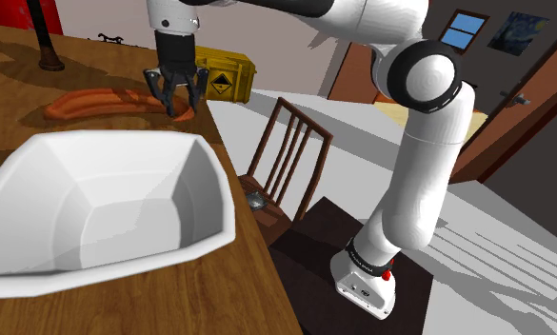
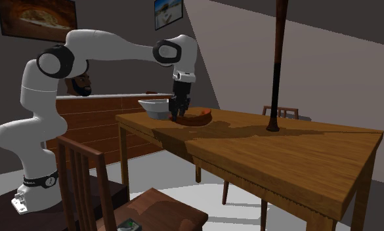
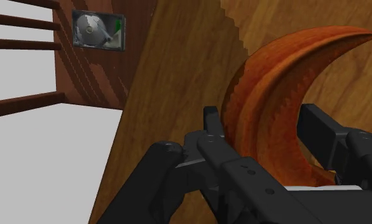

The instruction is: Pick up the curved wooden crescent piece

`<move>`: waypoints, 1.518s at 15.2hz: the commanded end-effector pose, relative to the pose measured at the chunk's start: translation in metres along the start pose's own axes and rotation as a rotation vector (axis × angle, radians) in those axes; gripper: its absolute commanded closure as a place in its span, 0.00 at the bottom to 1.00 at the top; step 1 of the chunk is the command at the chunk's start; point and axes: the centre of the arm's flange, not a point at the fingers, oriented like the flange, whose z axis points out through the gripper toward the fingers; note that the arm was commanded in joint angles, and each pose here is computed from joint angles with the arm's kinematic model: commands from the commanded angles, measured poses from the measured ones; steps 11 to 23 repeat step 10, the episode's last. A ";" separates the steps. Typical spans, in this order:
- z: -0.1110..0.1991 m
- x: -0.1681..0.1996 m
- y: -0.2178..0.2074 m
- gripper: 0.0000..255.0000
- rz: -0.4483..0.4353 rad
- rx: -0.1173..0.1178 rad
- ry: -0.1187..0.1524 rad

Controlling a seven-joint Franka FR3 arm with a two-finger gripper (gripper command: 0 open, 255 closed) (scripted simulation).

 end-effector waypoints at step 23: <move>-0.049 -0.008 0.002 1.00 0.000 0.000 0.000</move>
